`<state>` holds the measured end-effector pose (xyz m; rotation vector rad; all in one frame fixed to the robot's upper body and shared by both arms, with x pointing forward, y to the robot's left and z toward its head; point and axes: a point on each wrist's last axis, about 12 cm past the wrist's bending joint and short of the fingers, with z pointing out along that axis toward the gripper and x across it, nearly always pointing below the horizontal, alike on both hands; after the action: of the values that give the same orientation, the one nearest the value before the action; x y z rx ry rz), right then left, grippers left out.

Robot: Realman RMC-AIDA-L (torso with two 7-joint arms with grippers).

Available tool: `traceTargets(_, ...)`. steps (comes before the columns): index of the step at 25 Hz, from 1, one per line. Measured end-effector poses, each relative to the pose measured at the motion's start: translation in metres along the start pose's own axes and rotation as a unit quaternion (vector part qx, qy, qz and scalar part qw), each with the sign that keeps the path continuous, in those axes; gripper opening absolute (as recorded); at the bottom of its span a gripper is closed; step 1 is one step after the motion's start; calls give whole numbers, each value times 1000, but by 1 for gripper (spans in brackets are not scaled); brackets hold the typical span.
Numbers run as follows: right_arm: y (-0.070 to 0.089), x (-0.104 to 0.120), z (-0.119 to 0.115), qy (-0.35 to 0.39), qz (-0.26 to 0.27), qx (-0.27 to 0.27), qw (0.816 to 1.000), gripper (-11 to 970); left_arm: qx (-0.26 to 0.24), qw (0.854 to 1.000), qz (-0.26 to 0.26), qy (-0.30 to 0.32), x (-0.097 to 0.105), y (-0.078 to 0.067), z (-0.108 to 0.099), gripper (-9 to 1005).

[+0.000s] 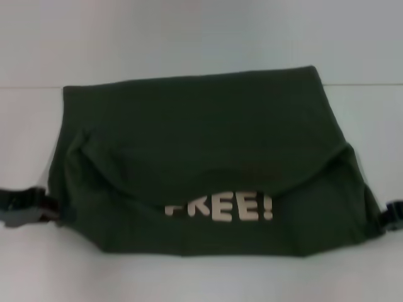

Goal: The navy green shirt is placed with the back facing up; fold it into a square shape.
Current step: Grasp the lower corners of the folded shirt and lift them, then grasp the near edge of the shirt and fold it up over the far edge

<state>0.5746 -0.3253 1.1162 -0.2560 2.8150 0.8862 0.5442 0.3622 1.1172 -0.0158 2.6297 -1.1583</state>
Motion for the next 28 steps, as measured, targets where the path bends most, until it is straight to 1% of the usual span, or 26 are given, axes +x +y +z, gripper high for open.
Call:
traceTargets(3,-2,17,-2,23,11,-16,1000,10,-15,1000,-6,22,10,6,-6,15)
traceTargets(7,-8,34,-4,40,29,-31,998,10,-20,998,-17,50,24,11,-11,15)
traceTargets(9,-10,38,-5,44,34,-33,998,10,-21,998,-22,61,30,13,-13,15)
traceTargets(12,-11,41,-5,50,36,-36,997,10,-16,997,-23,75,36,12,-15,15)
traceTargets(16,-11,42,-6,51,33,-37,997,10,-14,997,-21,78,37,11,-17,15)
traceTargets(18,-13,40,-8,39,36,-35,998,10,-14,997,-20,67,34,11,-19,15)
traceTargets(21,-15,35,-15,2,38,-46,998,9,-1,999,-16,29,26,10,-27,15)
traceTargets(23,-13,27,-21,-37,34,-65,997,9,13,1000,-11,1,20,7,-31,15)
traceTargets(25,-11,16,-25,-78,30,-79,993,9,31,999,-6,-33,9,2,-35,15)
traceTargets(28,-7,-5,-28,-143,28,-85,986,9,39,997,-1,-66,-11,-7,-33,15)
